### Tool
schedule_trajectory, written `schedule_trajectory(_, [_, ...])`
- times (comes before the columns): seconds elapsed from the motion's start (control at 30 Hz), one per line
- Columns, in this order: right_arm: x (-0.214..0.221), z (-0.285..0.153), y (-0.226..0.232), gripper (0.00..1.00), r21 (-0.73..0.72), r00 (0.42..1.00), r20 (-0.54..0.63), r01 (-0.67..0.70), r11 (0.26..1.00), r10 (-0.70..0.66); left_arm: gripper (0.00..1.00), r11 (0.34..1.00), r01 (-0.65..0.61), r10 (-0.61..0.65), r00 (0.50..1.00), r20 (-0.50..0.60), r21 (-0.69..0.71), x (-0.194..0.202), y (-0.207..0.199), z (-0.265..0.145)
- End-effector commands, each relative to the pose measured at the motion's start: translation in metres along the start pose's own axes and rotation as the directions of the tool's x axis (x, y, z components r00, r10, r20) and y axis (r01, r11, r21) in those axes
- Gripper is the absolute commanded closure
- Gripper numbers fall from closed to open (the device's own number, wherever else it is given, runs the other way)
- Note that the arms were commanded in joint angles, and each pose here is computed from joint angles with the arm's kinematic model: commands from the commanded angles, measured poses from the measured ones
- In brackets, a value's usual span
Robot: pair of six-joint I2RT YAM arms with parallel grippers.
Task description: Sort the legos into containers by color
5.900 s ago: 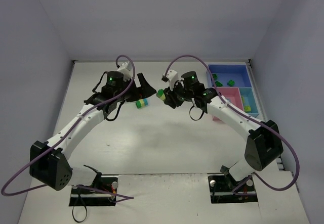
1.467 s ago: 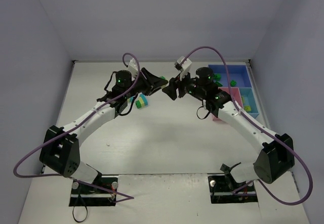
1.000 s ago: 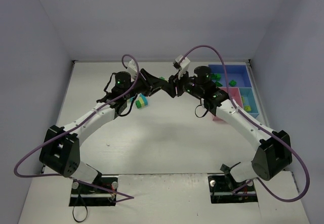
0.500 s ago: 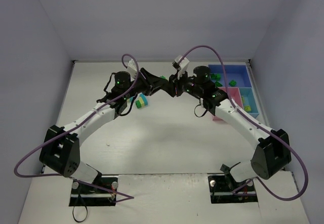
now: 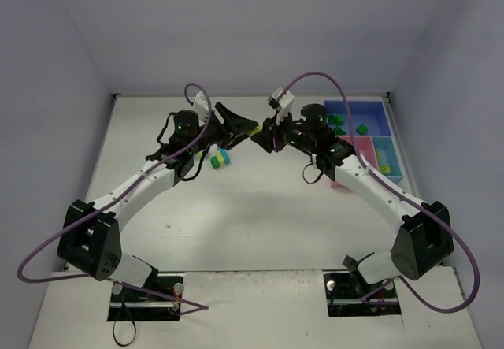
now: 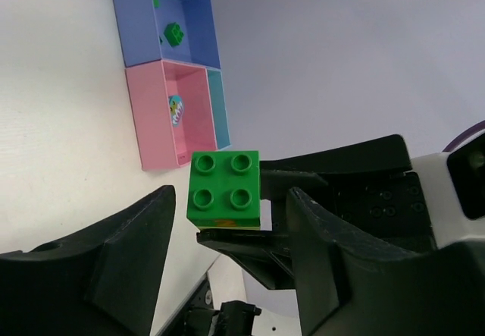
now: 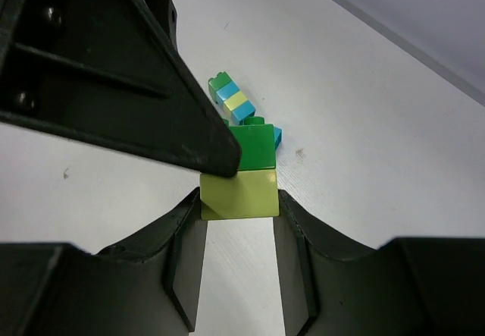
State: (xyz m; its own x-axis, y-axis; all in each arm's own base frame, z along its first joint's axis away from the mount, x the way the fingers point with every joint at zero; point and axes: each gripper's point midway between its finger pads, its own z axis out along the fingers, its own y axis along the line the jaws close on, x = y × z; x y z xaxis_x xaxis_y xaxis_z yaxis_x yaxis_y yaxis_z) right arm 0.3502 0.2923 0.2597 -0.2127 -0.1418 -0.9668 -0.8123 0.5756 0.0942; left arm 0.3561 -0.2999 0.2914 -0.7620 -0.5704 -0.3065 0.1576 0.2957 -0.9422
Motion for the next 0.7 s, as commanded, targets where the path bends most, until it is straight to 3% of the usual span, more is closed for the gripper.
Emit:
schedule_trajectory(0.0, [-0.033,-0.011,0.001,1.00,0.013,0.993,0.099,0.056,0.998,-0.057,0.46,0.992,-0.088,0.078,0.991,0.105,0.090,-0.031,-0.045,-0.019])
schedule_trajectory(0.67, [-0.035,-0.012,0.000,1.00,0.017,0.993,0.104,0.051,0.999,-0.053,0.48,0.993,-0.100,0.094,0.992,0.085,0.062,-0.022,-0.038,-0.008])
